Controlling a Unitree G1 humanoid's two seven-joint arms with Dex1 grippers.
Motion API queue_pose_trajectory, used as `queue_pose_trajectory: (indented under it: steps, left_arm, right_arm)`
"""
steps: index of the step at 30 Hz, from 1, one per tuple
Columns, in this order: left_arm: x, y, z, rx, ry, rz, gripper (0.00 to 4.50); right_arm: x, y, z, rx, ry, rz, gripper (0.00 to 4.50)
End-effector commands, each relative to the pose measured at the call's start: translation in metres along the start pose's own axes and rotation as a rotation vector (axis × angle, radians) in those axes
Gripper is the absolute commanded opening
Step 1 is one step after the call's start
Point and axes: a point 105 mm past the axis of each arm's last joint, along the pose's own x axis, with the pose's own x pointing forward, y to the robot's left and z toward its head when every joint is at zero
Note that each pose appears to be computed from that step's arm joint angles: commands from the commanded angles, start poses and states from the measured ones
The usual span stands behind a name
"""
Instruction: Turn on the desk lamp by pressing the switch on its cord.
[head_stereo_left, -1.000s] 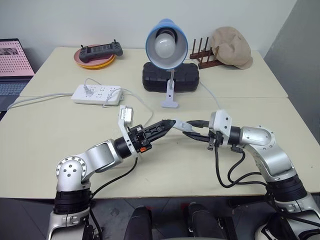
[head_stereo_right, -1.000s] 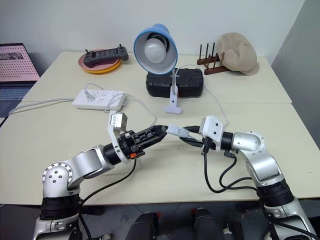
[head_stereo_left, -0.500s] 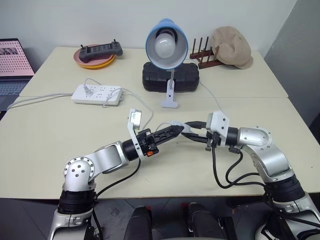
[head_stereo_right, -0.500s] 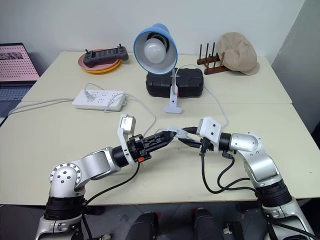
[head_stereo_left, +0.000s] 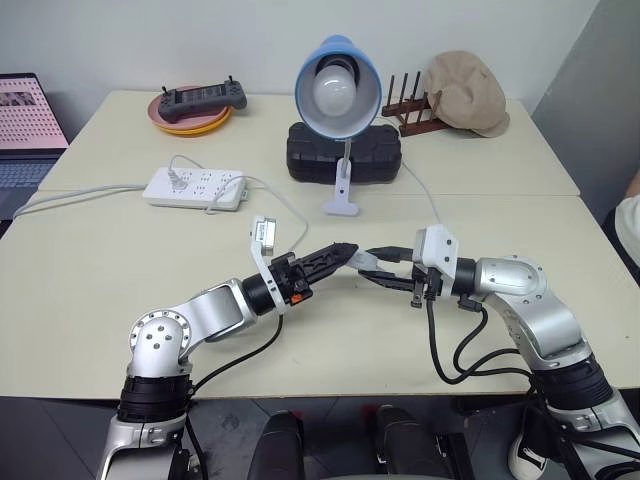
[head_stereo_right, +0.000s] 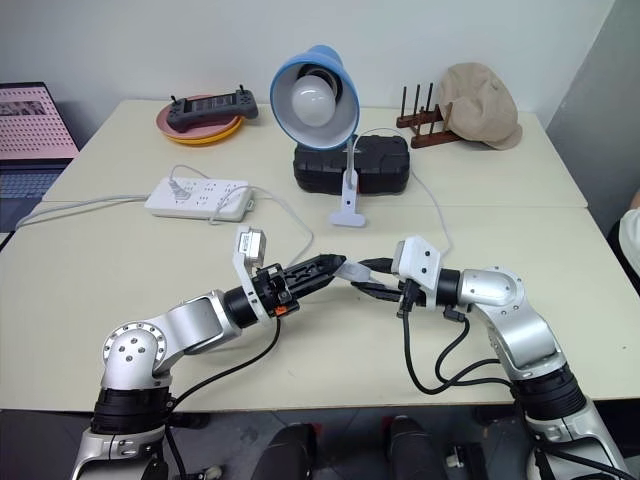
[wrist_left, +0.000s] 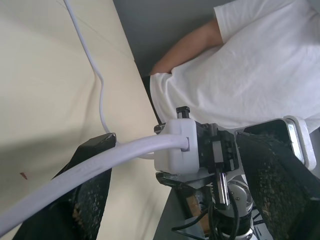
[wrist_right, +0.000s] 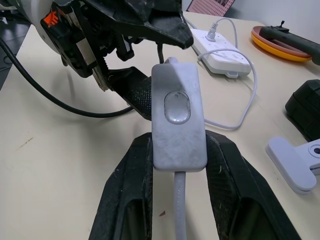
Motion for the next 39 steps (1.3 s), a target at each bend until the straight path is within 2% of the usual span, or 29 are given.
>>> queue_pose_trajectory:
  steps: [1,2,9,14,20,22,32,34,36,39]
  left_arm:
    - [-0.001,-0.013,-0.002,0.038,0.015,-0.049,3.95]
    - [-0.001,-0.012,-0.003,0.037,0.015,-0.047,3.95]
    - [-0.001,-0.010,-0.002,0.027,0.007,-0.045,2.82]
    - [-0.001,-0.010,-0.001,0.025,0.006,-0.047,1.71]
    - [-0.001,-0.010,-0.002,0.024,0.010,-0.046,0.62]
    - [-0.002,-0.010,-0.003,0.025,0.011,-0.045,0.42]
    - [-0.001,-0.012,-0.002,0.043,0.009,-0.037,0.42]
    - [-0.003,-0.017,-0.001,0.049,0.004,-0.060,1.12]
    - [-0.004,-0.024,-0.001,0.046,-0.002,-0.099,1.54]
    - [-0.002,-0.016,-0.005,0.064,0.023,-0.039,2.21]
  right_arm:
    - [-0.001,-0.001,0.014,-0.045,-0.039,-0.001,1.10]
    - [0.000,-0.001,0.014,-0.045,-0.041,0.000,1.10]
    - [0.000,-0.001,0.016,-0.046,-0.044,-0.001,1.10]
    - [0.000,-0.001,0.017,-0.049,-0.047,0.001,1.10]
    - [0.002,0.000,0.019,-0.056,-0.055,0.008,1.10]
    - [0.002,0.001,0.020,-0.059,-0.057,0.011,1.10]
    - [0.004,0.001,0.020,-0.064,-0.062,0.018,1.10]
    - [0.004,0.001,0.020,-0.064,-0.061,0.018,1.10]
    - [0.005,0.000,0.019,-0.064,-0.060,0.019,1.10]
    - [0.005,0.001,0.019,-0.062,-0.061,0.019,1.10]
